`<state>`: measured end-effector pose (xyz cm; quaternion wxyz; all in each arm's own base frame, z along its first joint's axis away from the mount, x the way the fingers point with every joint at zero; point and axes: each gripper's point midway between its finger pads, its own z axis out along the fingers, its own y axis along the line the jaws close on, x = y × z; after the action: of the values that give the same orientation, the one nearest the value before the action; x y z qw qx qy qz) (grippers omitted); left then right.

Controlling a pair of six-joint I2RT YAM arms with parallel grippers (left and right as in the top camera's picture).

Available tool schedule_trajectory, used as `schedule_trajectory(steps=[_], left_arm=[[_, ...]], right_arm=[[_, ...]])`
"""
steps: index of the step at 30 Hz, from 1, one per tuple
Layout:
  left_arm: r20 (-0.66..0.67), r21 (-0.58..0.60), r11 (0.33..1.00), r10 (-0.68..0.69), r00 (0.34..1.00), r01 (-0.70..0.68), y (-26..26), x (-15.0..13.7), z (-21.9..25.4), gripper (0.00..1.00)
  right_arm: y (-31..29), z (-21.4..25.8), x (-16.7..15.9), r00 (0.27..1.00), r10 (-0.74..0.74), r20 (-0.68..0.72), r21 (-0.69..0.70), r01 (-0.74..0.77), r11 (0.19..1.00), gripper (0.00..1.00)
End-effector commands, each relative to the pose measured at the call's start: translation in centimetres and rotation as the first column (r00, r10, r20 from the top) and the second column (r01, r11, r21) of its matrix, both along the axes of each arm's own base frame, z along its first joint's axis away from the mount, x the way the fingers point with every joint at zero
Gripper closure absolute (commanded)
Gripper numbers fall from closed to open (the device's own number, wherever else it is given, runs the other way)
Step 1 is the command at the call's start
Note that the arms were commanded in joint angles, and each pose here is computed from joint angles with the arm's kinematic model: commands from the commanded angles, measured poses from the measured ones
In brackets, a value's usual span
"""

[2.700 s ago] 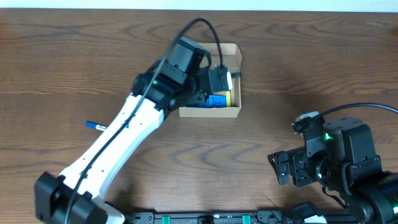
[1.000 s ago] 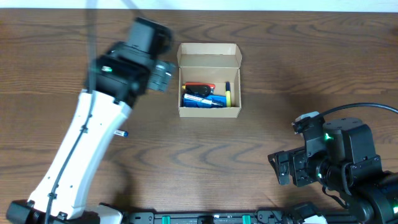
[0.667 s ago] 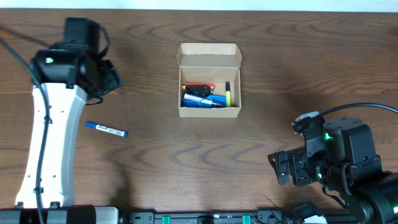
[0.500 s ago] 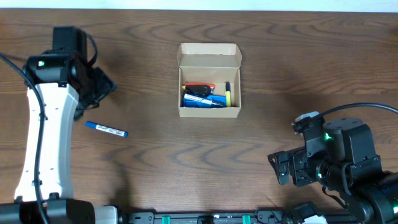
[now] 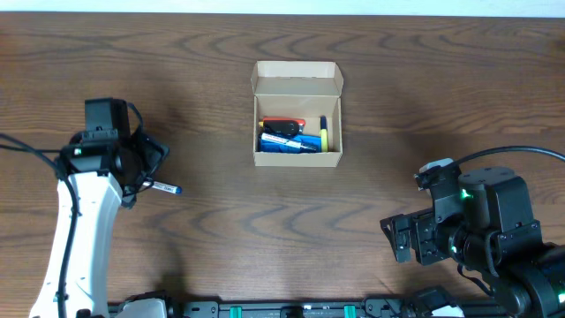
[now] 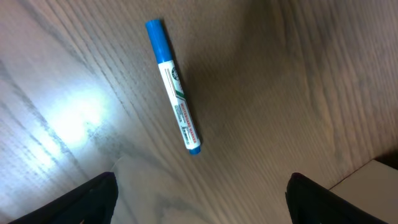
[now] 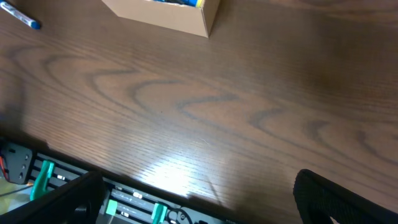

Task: Pack container
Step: 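Move the left gripper to the blue-capped white marker and grasp it, then carry the blue-capped marker into the box and release it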

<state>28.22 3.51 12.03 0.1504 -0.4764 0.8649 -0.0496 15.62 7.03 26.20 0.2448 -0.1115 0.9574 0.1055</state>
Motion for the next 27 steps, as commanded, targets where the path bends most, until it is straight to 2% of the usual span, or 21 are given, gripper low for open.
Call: schedule_trajectory(steps=[1, 16, 27], left_arm=[[-0.043, -0.028, 0.998, 0.061, 0.997, -0.062, -0.1, -0.9, -2.5, 0.10], [-0.123, -0.077, 0.990, 0.109, 0.986, -0.119, -0.5, 1.2, -9.7, 0.07], [-0.245, -0.089, 0.973, 0.184, 0.952, -0.211, -0.7, 0.3, -13.8, 0.06]], right_arm=[[-0.1, 0.0, 0.0, 1.000, -0.012, -0.005, 0.006, 0.012, 1.000, 0.01], [-0.1, 0.0, 0.0, 1.000, -0.012, -0.005, 0.006, 0.012, 1.000, 0.01], [-0.1, 0.0, 0.0, 1.000, -0.012, -0.005, 0.006, 0.012, 1.000, 0.01]])
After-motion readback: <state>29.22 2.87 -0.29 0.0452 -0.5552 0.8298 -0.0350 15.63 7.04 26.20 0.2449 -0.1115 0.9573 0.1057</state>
